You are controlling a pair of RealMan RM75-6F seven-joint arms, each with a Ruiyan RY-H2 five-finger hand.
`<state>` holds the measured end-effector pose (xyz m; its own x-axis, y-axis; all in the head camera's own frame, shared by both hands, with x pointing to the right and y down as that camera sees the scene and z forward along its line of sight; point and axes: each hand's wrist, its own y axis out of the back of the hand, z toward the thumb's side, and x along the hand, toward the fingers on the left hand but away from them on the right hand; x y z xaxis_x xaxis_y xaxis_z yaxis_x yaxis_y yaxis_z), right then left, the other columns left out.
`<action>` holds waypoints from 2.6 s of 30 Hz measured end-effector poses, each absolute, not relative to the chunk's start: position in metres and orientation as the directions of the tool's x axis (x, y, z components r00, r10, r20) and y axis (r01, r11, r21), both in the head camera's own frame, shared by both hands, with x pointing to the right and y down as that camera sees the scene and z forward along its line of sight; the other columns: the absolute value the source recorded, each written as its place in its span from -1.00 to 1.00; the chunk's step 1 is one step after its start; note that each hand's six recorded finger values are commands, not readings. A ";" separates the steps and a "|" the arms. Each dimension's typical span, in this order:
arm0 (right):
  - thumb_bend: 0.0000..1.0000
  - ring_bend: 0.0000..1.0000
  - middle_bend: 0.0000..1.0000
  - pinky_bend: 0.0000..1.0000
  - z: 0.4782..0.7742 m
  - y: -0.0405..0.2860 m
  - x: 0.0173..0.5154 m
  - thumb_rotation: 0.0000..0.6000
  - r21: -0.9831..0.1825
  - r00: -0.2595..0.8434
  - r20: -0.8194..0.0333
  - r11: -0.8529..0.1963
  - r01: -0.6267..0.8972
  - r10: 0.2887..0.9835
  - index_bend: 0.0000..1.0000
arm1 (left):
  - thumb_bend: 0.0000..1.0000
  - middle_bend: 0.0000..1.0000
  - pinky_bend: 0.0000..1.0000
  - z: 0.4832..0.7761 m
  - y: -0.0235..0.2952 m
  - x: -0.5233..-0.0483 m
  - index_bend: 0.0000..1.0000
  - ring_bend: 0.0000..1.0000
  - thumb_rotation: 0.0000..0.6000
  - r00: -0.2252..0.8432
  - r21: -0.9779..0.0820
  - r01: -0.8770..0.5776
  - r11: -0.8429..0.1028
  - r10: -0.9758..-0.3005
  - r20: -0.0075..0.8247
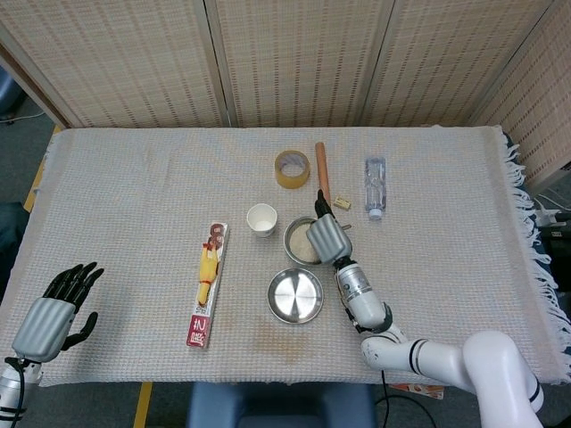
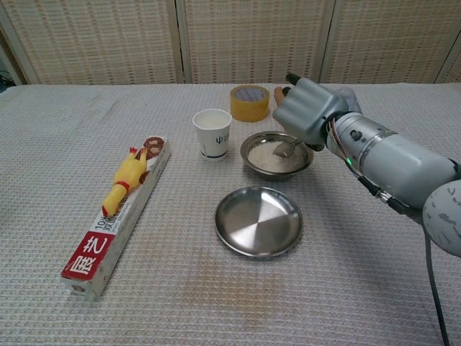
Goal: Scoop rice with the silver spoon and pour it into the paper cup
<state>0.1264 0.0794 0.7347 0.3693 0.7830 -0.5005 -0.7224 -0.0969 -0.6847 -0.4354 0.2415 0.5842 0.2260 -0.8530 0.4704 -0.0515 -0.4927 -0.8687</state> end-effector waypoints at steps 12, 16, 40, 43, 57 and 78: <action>-0.31 -0.74 0.19 -0.98 0.735 0.075 0.137 1.00 -0.760 0.275 -0.572 -0.375 -0.530 0.772 0.91 | -0.06 -1.00 -0.77 0.584 0.242 -0.435 -1.00 -1.00 1.00 0.225 -0.869 -0.049 -0.492 -0.853 0.470; -0.31 -0.74 0.19 -0.98 0.737 0.072 0.143 1.00 -0.768 0.246 -0.603 -0.470 -0.434 0.759 0.91 | -0.05 -1.00 -0.77 0.584 0.243 -0.435 -1.00 -1.00 1.00 0.223 -0.870 -0.047 -0.491 -0.854 0.471; -0.31 -0.74 0.19 -0.98 0.744 0.061 0.184 1.00 -0.736 0.175 -0.673 -0.673 -0.068 0.718 0.91 | -0.05 -1.00 -0.77 0.588 0.242 -0.437 -1.00 -1.00 1.00 0.212 -0.866 -0.042 -0.499 -0.851 0.480; -0.31 -0.74 0.19 -0.98 0.745 0.061 0.188 1.00 -0.729 0.172 -0.679 -0.684 -0.040 0.714 0.91 | -0.06 -1.00 -0.77 0.587 0.242 -0.436 -1.00 -1.00 1.00 0.212 -0.867 -0.042 -0.497 -0.852 0.478; -0.31 -0.74 0.19 -0.98 0.739 0.056 0.192 1.00 -0.733 0.179 -0.669 -0.681 0.007 0.722 0.91 | -0.06 -1.00 -0.77 0.586 0.242 -0.436 -1.00 -1.00 1.00 0.213 -0.867 -0.045 -0.496 -0.853 0.477; -0.31 -0.74 0.19 -0.98 0.706 0.036 0.147 1.00 -0.744 0.258 -0.611 -0.654 0.135 0.749 0.91 | -0.06 -1.00 -0.77 0.585 0.242 -0.438 -1.00 -1.00 1.00 0.208 -0.866 -0.050 -0.497 -0.854 0.477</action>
<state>0.1469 0.0355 0.7063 0.2581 0.7487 -0.6106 0.1353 -0.6538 -0.7445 -0.4377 0.2417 0.5847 0.2080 -0.8538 0.4773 -0.0503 -0.4967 -0.8665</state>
